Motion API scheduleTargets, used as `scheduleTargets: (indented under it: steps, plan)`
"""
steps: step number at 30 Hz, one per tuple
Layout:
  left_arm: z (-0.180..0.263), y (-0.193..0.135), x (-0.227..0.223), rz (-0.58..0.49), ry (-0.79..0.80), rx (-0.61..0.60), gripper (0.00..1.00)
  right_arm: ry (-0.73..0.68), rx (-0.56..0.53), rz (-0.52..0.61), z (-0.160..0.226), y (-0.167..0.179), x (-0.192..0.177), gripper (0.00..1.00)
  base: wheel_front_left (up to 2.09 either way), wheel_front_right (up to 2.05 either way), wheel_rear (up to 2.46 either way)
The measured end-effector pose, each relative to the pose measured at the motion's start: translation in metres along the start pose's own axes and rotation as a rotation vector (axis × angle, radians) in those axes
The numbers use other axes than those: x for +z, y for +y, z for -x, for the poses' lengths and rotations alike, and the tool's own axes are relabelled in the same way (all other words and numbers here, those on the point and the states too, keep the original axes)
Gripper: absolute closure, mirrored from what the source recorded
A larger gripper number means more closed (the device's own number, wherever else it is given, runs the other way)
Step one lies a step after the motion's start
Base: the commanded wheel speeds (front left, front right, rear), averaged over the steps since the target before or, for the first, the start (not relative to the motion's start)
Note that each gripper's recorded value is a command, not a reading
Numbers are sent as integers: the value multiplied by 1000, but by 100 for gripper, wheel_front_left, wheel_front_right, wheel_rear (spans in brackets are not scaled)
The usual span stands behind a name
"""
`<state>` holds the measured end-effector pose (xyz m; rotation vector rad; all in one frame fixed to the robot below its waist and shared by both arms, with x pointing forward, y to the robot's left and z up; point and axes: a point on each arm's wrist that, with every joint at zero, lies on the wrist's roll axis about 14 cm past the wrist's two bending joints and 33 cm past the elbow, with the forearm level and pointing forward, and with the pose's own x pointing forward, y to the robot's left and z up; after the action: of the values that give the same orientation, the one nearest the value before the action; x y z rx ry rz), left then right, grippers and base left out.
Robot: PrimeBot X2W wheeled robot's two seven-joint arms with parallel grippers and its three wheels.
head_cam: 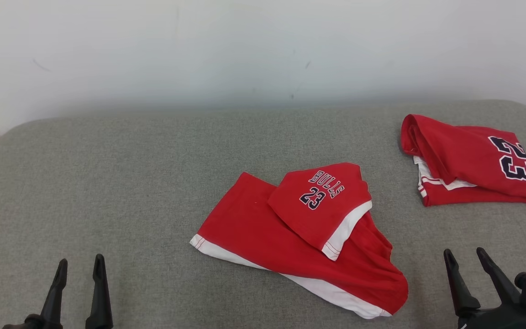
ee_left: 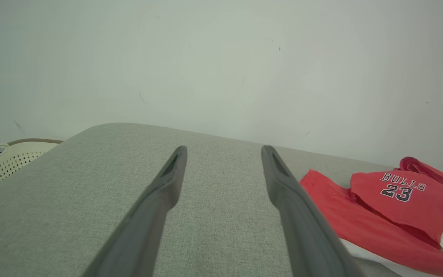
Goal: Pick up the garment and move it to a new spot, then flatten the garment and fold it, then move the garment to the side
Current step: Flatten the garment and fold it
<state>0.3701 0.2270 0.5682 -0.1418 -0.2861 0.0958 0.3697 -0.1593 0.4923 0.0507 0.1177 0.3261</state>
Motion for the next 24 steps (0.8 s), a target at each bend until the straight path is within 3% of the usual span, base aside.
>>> scheduleTargets:
  steps: [10, 24]
  plan:
    - [9, 8, 2, -22, 1, 26, 0, -185, -9, -59, -2, 24, 25, 0, 0, 0, 0]
    - [20, 17, -1, -92, 24, 41, 0, -223, 55, -53, -8, 58, 28, 0, 0, 0, 0]
